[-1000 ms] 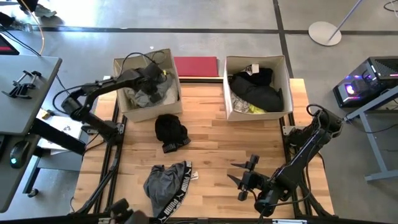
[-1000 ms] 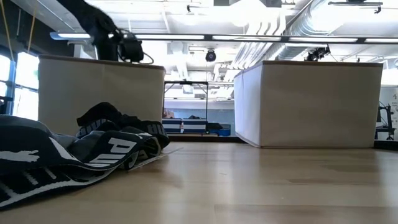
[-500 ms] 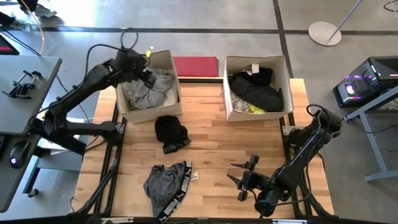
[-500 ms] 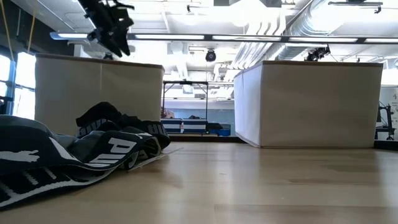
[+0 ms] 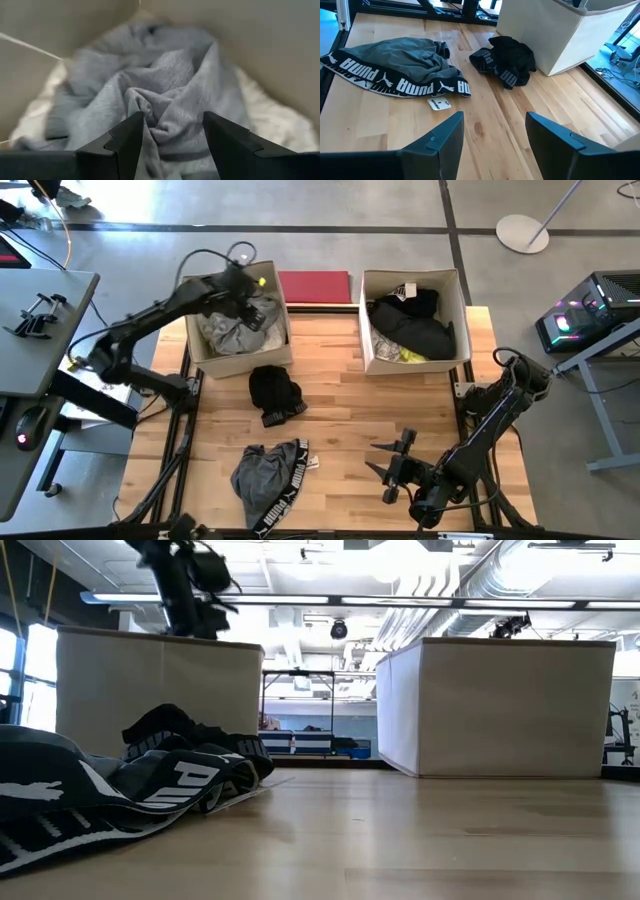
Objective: Sort clothes
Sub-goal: Put the gray shirt into the left laundry organizer, then adjust the left laundry organizer
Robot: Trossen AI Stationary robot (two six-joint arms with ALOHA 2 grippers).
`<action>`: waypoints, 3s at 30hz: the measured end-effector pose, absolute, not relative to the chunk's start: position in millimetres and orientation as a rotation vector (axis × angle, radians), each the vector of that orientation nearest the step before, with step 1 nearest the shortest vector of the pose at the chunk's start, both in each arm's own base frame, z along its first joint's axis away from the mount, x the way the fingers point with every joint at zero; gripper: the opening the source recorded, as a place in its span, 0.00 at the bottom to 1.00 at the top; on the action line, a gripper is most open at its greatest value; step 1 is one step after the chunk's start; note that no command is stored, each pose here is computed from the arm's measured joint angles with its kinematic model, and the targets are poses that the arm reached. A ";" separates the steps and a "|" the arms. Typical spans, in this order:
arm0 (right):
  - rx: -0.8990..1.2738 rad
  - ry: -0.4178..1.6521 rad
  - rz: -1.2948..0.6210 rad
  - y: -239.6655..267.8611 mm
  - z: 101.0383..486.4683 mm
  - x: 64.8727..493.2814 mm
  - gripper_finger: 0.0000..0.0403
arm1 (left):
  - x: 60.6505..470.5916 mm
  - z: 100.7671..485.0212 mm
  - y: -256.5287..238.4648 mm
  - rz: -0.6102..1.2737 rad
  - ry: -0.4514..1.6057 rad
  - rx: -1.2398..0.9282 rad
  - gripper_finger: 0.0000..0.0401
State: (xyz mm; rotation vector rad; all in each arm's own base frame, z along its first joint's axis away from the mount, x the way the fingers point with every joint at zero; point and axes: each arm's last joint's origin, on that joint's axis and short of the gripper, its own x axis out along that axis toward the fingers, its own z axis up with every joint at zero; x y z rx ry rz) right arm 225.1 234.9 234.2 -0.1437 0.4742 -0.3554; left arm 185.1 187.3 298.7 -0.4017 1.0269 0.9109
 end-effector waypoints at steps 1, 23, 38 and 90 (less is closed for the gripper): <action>-0.146 0.477 -0.354 234.8 234.1 225.2 0.50 | 187.9 292.9 190.2 0.908 1.057 -0.402 0.50; -0.159 0.449 -0.375 234.1 235.4 226.3 0.50 | 187.1 352.8 139.6 0.740 1.031 -0.320 0.41; -0.175 0.453 -0.376 233.2 235.4 227.1 0.50 | 207.3 388.2 8.2 0.324 0.777 -0.101 0.31; -0.186 0.450 -0.375 232.5 235.9 229.1 0.50 | 190.4 261.7 -22.7 0.454 1.227 0.770 0.00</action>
